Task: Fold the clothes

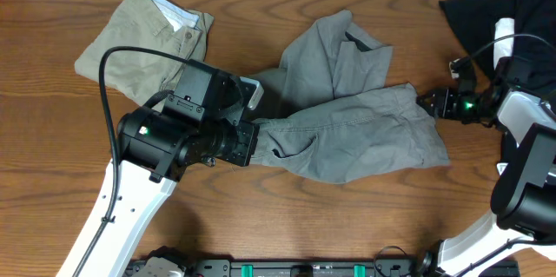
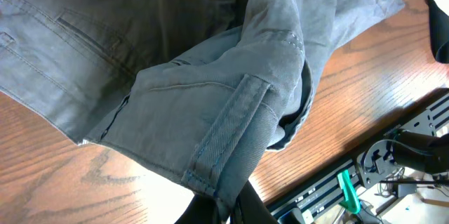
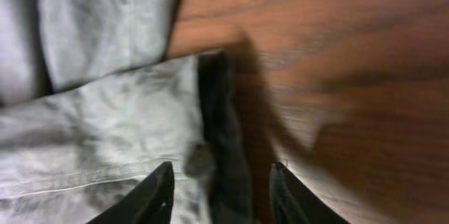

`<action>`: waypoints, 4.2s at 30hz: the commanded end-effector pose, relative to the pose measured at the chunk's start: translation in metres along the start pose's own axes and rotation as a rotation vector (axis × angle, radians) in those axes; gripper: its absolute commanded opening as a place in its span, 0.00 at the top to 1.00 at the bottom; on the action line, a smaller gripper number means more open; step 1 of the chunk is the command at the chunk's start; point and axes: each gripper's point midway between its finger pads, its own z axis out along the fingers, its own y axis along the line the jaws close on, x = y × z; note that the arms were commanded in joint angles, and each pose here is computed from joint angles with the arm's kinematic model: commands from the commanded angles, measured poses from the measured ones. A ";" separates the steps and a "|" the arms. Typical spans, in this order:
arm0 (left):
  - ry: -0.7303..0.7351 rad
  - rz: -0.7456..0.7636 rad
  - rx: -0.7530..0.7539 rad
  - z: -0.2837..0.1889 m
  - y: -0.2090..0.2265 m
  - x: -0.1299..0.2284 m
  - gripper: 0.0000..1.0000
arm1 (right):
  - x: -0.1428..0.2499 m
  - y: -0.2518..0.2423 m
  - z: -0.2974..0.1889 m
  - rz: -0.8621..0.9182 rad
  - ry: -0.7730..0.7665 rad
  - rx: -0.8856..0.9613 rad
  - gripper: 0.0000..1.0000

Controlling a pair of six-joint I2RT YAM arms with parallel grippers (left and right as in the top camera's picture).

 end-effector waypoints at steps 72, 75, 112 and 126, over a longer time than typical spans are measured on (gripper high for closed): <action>-0.677 0.165 -0.053 -0.221 -0.045 -0.078 0.94 | -0.102 0.223 -0.385 -0.427 -0.944 -0.412 0.99; -0.738 0.224 -0.064 -0.242 -0.053 -0.080 0.94 | -0.092 0.247 -0.402 -0.476 -0.956 -0.430 0.99; -0.840 0.295 -0.066 -0.280 -0.067 -0.076 0.94 | -0.188 0.286 -0.522 0.088 -1.230 -0.489 0.98; -0.824 0.337 -0.110 -0.278 -0.063 -0.075 0.94 | -0.173 0.211 -0.381 0.053 -0.945 0.254 0.98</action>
